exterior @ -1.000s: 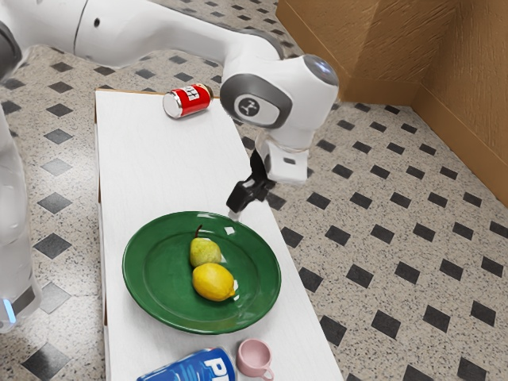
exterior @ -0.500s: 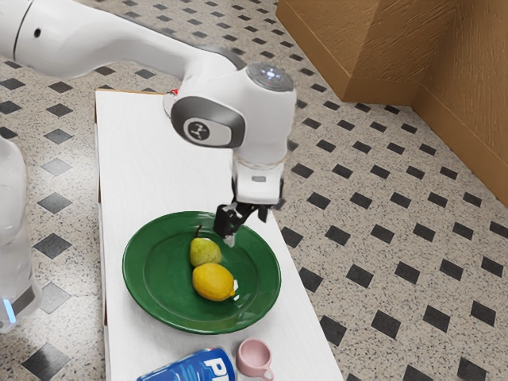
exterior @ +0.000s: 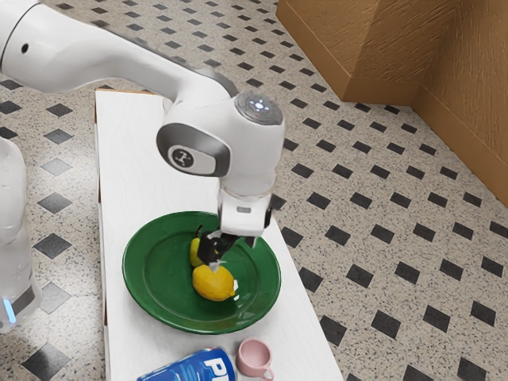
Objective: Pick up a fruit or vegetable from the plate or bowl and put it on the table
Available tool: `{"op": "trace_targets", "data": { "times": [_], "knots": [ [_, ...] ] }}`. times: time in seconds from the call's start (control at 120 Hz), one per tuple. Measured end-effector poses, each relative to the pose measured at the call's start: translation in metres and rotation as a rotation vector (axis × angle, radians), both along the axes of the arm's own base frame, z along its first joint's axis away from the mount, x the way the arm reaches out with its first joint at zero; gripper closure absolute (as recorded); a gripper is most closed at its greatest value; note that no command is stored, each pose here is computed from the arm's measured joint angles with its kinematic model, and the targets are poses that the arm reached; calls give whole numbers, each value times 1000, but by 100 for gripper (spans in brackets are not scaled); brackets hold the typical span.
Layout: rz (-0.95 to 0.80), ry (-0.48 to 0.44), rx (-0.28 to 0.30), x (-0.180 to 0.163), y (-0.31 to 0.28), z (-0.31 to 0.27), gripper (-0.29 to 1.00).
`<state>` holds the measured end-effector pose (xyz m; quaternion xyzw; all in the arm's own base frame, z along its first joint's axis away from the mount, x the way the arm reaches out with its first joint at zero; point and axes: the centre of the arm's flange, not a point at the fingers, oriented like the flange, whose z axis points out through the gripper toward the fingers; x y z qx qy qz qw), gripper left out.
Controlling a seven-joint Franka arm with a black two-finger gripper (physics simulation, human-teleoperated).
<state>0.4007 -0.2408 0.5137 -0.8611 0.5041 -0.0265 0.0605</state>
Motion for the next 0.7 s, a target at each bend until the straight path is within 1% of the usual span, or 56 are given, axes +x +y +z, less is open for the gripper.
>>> {"op": "trace_targets", "data": {
  "times": [0.267, 0.458, 0.7],
  "knots": [
    [31, 33, 2, -2, -5, -20, 0],
    [56, 46, -18, -3, -14, -28, 0],
    [106, 84, -27, 0, -13, -45, 0]
  ]
}}
